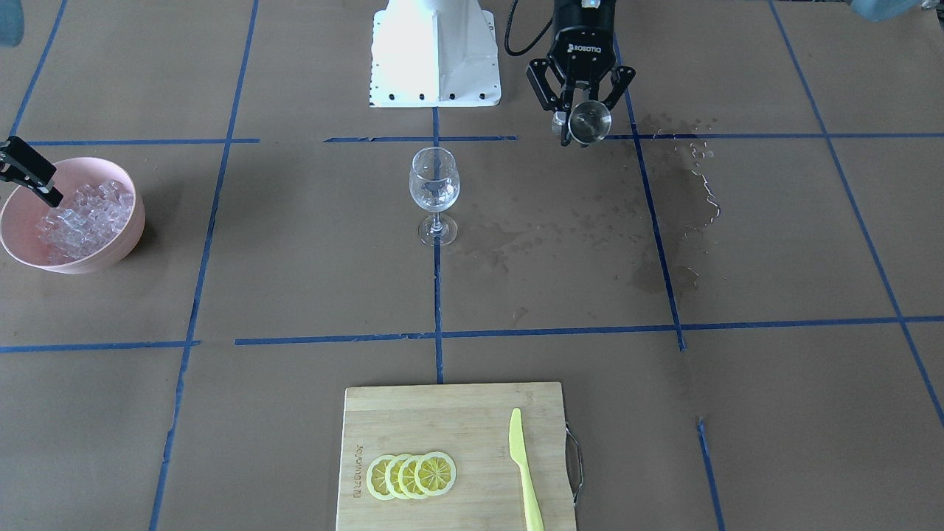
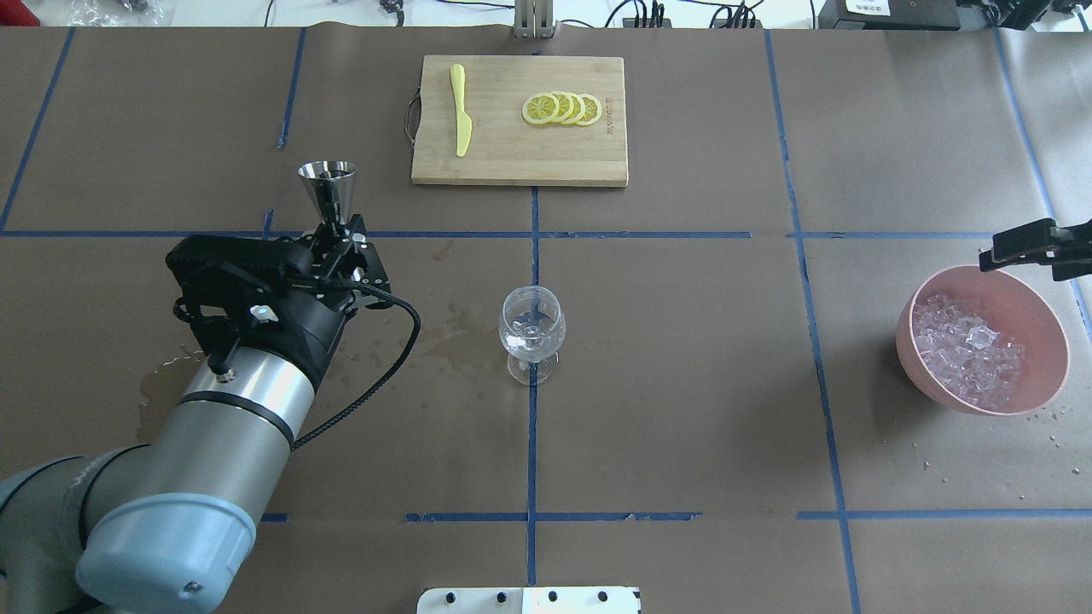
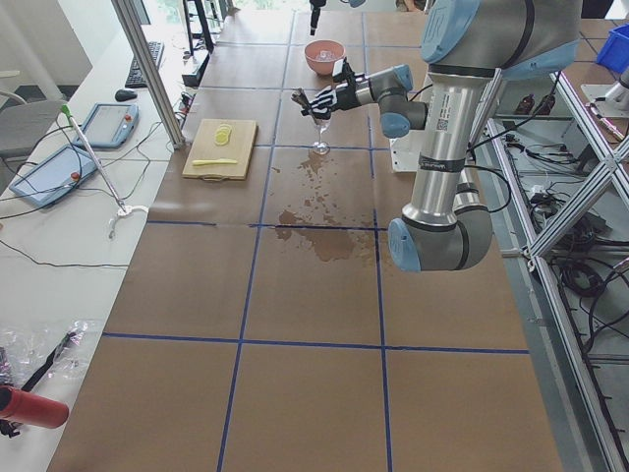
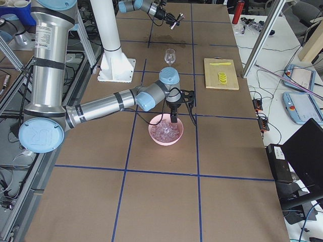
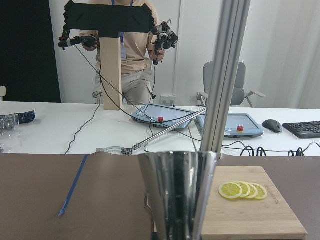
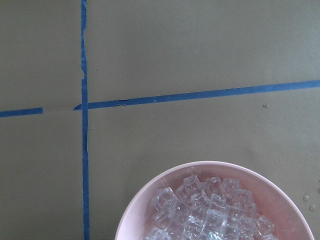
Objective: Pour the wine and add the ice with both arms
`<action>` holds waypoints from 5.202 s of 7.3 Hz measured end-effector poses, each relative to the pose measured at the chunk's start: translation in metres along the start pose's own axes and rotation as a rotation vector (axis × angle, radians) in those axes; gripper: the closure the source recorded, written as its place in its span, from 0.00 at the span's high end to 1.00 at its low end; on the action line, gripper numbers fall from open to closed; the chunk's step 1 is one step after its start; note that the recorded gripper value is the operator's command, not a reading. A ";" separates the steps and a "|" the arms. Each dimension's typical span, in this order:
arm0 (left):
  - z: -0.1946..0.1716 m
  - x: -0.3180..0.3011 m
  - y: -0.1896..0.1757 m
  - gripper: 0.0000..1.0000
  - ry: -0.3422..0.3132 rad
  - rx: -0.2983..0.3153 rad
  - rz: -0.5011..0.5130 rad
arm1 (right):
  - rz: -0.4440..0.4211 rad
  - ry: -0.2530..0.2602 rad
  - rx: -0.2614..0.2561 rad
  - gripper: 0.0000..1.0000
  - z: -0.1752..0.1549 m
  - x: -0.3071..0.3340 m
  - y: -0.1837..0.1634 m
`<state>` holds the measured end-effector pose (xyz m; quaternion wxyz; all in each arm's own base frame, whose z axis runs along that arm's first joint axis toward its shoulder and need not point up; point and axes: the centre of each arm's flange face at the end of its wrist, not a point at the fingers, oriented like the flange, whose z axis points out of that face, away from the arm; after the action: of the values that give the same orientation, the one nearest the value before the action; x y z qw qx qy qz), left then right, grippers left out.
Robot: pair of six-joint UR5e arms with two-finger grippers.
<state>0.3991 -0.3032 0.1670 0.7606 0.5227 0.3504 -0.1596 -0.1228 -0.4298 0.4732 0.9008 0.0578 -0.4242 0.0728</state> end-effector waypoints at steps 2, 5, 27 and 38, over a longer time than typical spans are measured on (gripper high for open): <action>0.006 0.036 0.001 0.00 0.029 -0.011 0.109 | -0.003 -0.001 -0.004 1.00 0.002 0.003 0.004; 0.006 0.067 -0.006 0.00 0.069 0.001 0.101 | -0.010 -0.008 0.001 1.00 0.002 0.006 0.008; 0.012 0.074 0.059 0.00 0.021 0.157 0.936 | -0.004 -0.005 -0.004 1.00 0.005 0.007 0.008; -0.001 0.084 0.081 0.00 -0.059 0.159 1.249 | 0.015 -0.008 -0.009 1.00 0.006 0.007 0.009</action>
<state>0.5076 -0.2595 0.1632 0.6783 0.6793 -0.0550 0.2747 -0.1242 -0.4214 0.4831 0.8987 0.0511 -0.4287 0.0772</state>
